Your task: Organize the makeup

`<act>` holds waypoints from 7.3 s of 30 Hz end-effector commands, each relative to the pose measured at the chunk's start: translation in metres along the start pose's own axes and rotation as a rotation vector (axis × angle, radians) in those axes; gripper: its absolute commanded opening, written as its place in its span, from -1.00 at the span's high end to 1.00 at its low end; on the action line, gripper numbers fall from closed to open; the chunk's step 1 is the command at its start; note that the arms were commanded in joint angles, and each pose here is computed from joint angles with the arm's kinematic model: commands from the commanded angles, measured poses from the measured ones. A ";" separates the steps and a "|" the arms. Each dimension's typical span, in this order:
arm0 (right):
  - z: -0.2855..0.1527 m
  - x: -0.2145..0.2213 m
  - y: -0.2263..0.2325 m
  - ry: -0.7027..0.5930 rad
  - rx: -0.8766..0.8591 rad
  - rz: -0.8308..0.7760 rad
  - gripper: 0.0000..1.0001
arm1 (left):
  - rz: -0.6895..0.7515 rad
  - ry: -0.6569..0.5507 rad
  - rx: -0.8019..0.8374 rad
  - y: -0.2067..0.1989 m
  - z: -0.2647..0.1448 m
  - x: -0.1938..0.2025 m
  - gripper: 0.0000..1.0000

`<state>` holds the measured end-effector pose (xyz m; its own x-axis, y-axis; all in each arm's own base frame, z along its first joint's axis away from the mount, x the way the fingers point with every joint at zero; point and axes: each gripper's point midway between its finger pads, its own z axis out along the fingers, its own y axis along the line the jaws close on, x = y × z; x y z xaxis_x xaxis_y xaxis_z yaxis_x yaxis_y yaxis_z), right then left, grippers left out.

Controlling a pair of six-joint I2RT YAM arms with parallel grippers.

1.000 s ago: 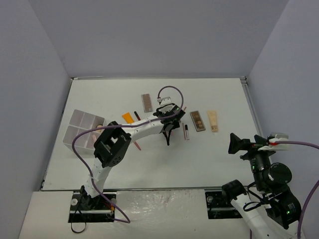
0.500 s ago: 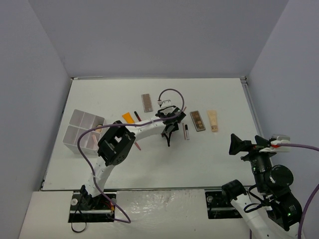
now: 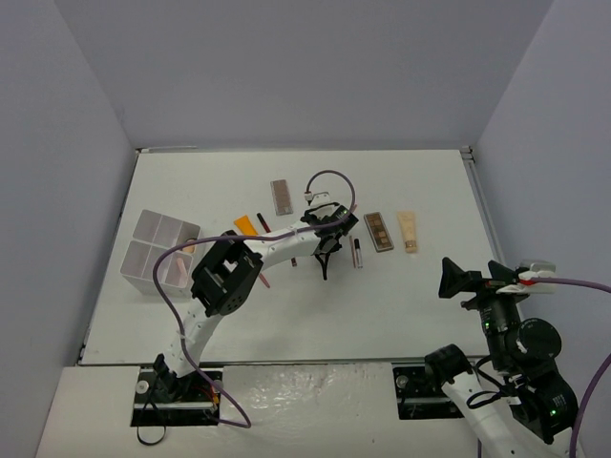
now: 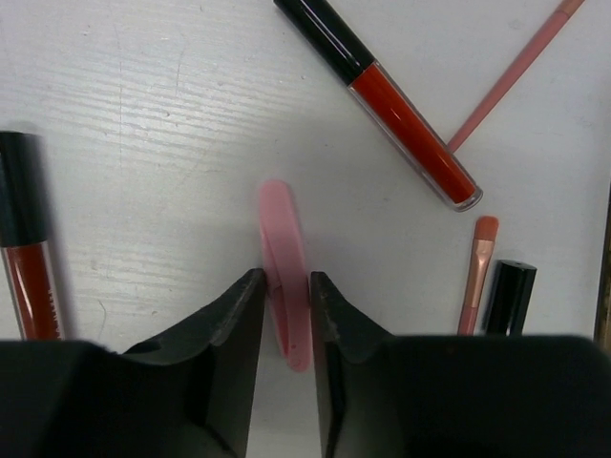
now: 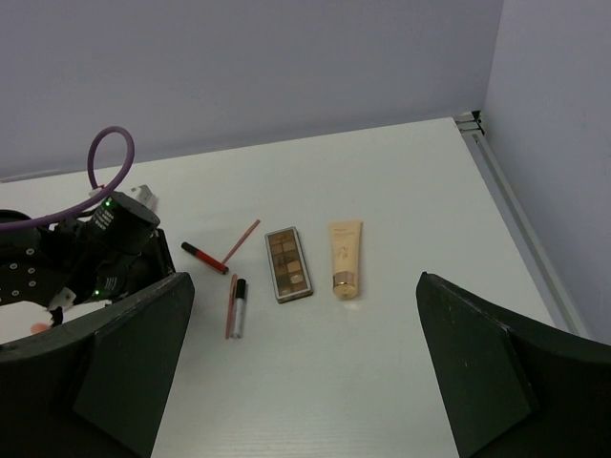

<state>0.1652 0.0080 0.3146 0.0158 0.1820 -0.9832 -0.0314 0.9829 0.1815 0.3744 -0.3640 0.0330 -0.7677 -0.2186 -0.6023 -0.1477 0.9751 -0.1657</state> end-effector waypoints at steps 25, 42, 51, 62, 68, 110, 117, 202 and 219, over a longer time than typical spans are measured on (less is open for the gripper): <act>0.005 -0.019 0.008 -0.063 -0.031 0.012 -1.00 | -0.002 -0.228 -0.263 0.267 -0.167 -0.096 1.00; 0.004 -0.020 0.010 -0.065 -0.043 0.015 -1.00 | 0.016 -0.209 -0.384 0.354 -0.167 -0.080 1.00; 0.003 -0.020 0.009 -0.069 -0.043 0.017 -1.00 | 0.031 -0.216 -0.387 0.362 -0.158 -0.069 0.86; 0.002 -0.020 0.010 -0.072 -0.048 0.018 -1.00 | 0.095 -0.229 -0.375 0.358 -0.145 -0.085 0.81; 0.002 -0.019 0.010 -0.072 -0.051 0.018 -1.00 | 0.104 -0.208 -0.375 0.358 -0.138 -0.081 0.63; 0.009 -0.016 0.014 -0.038 -0.052 0.004 -1.00 | -0.098 0.181 0.009 0.120 -0.049 -0.056 -0.09; 0.006 -0.017 0.013 -0.050 -0.056 0.007 -1.00 | -0.070 0.254 -0.066 0.128 -0.024 -0.036 0.15; 0.003 -0.015 0.015 -0.067 -0.082 0.011 -1.00 | -0.198 -0.201 -0.027 0.216 -0.105 -0.176 -0.23; -0.001 -0.015 0.014 -0.081 -0.084 0.018 -1.00 | -0.209 -0.044 0.024 0.138 -0.027 -0.142 0.11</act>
<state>0.1616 0.0157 0.3126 0.0240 0.1746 -0.9843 -0.0902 0.9810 0.1718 0.4203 -0.1828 0.0763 -0.7701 -0.3483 -0.5344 -0.2789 0.9373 -0.2090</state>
